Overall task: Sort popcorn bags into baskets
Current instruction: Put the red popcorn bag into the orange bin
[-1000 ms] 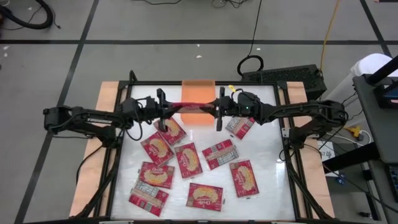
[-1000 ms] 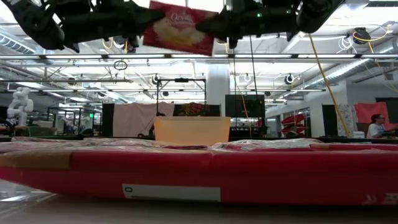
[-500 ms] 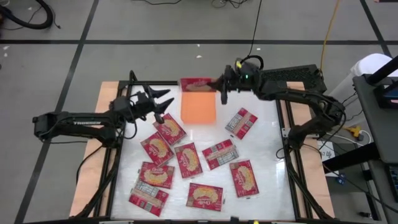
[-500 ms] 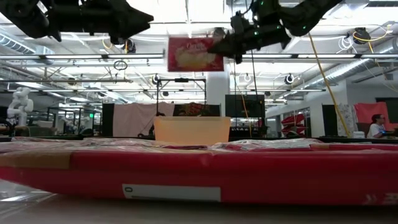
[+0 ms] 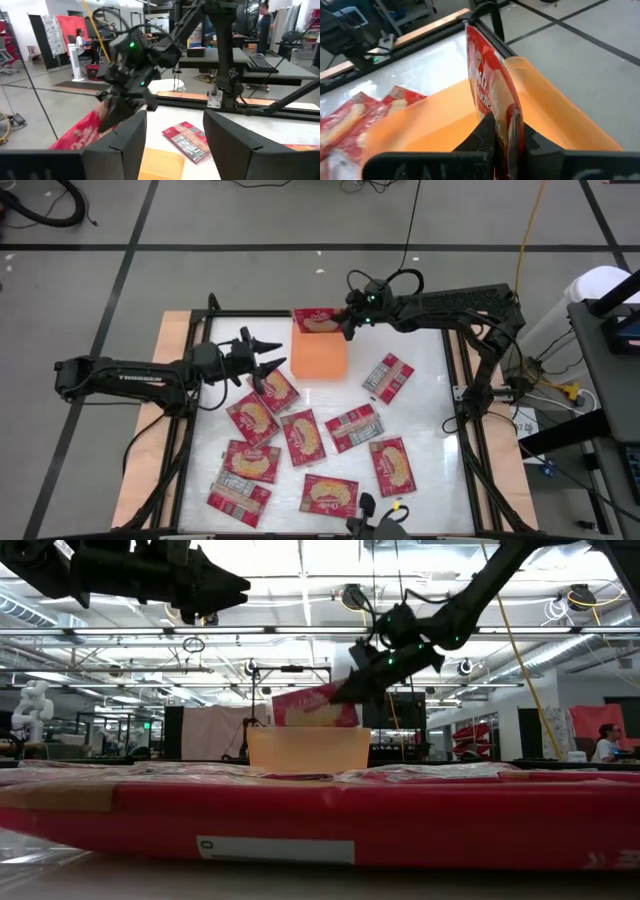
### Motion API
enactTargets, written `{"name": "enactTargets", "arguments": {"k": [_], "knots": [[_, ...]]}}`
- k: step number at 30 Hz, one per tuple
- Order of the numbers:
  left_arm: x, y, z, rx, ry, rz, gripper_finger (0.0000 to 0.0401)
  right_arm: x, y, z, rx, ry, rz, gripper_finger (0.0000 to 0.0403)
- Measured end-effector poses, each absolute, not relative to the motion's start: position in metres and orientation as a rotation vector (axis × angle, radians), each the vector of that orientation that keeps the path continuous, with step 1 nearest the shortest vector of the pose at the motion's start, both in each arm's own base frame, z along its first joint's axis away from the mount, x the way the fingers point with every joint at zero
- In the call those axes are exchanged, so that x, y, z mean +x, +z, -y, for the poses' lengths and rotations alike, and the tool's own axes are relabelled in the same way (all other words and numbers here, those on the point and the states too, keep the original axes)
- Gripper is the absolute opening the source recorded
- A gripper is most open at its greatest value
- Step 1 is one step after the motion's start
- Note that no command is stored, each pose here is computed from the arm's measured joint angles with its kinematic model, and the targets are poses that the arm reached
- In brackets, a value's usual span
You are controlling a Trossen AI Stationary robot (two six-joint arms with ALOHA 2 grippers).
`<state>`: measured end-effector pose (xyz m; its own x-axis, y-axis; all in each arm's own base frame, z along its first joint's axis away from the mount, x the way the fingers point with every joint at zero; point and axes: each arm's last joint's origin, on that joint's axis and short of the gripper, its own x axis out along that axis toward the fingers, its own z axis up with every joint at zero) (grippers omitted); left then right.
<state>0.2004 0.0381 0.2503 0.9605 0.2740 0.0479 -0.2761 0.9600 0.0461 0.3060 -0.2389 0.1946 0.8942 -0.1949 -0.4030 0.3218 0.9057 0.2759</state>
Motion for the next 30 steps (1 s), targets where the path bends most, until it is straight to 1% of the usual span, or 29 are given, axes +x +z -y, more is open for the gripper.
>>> {"name": "enactTargets", "arguments": {"k": [6,11,14,17,24,27,30], "knots": [[0.201,0.249,-0.036,0.055,0.265,0.031,0.0167,0.308,0.18,0.245,0.354,-0.298,-0.389,0.001],[0.201,0.249,-0.036,0.047,0.265,0.032,0.0153,0.308,0.171,0.25,0.354,-0.304,-0.4,0.0013],[0.201,0.249,-0.036,0.043,0.265,0.033,0.0154,0.31,0.167,0.252,0.346,-0.304,-0.387,0.0028],[0.201,0.25,-0.036,0.044,0.265,0.034,0.016,0.31,0.164,0.253,0.337,-0.315,-0.391,0.0051],[0.201,0.25,-0.036,0.051,0.266,0.039,0.0178,0.31,0.165,0.256,0.282,-0.405,-0.387,0.0102],[0.201,0.25,-0.036,0.055,0.266,0.042,0.0181,0.311,0.169,0.257,0.261,-0.436,-0.354,0.0115],[0.201,0.25,-0.036,0.057,0.268,0.042,0.018,0.311,0.17,0.258,0.249,-0.463,-0.345,0.0118]]}}
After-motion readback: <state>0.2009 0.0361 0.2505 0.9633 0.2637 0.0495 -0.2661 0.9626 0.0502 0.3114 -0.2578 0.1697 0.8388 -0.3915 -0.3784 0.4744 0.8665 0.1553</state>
